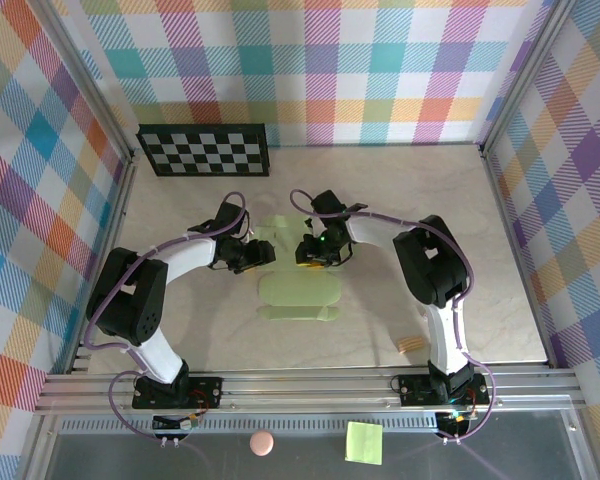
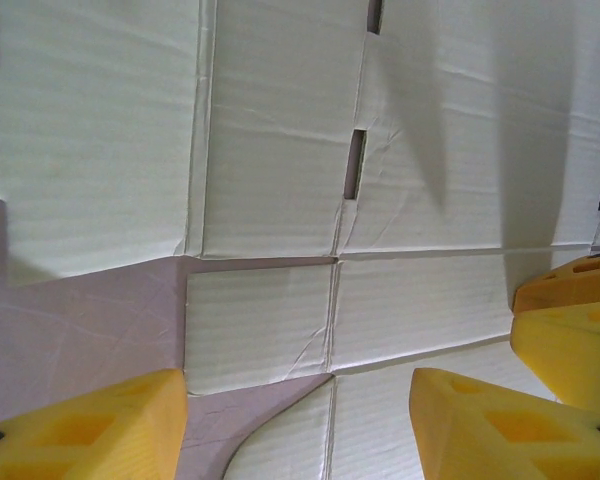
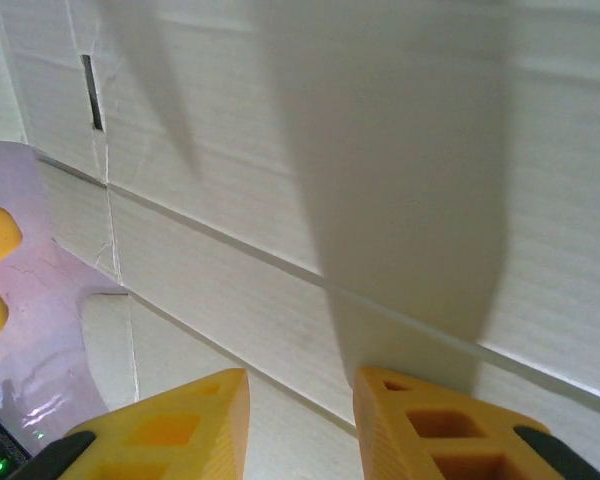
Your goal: Fold the paper box
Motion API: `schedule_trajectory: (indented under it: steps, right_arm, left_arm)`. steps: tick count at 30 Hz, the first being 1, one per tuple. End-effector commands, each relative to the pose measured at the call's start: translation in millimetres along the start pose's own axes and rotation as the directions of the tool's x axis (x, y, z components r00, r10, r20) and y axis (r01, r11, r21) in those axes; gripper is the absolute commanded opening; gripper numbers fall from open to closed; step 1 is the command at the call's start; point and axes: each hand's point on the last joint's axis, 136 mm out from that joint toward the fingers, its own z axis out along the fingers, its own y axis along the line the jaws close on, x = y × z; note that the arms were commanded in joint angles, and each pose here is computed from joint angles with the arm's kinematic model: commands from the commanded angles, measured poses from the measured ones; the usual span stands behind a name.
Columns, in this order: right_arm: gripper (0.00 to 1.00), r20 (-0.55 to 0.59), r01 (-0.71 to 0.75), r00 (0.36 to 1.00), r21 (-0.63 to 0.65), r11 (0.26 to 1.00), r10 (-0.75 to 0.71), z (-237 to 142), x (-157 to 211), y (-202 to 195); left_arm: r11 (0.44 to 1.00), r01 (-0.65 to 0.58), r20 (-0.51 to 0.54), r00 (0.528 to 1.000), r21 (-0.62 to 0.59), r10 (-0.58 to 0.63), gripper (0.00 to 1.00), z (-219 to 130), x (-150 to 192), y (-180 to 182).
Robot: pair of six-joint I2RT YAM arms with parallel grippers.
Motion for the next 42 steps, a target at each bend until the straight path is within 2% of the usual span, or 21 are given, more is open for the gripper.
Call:
schedule_trajectory:
  steps: [1, 13, 28, 42]
  right_arm:
    - [0.34, -0.055, -0.003, 0.998, 0.058, 0.998, 0.007, 14, 14, -18]
    - [0.35, -0.053, -0.001, 0.999, 0.062, 0.998, 0.004, 11, 16, -17]
    - [0.35, -0.050, -0.006, 0.999, 0.068, 0.998, 0.010, 9, 18, -19]
    - [0.35, -0.044, -0.006, 0.999, 0.068, 0.998, 0.009, 7, 18, -19]
  left_arm:
    - [1.000, -0.014, -0.011, 1.000, -0.017, 0.014, 0.61, -1, -3, 2]
    - [0.998, -0.026, -0.046, 0.999, -0.055, 0.023, 0.61, 9, -2, 6]
    - [1.000, -0.030, -0.056, 0.998, 0.001, 0.030, 0.56, 11, 1, -7]
    - [0.997, -0.049, -0.063, 0.997, -0.056, 0.045, 0.61, 13, 5, 4]
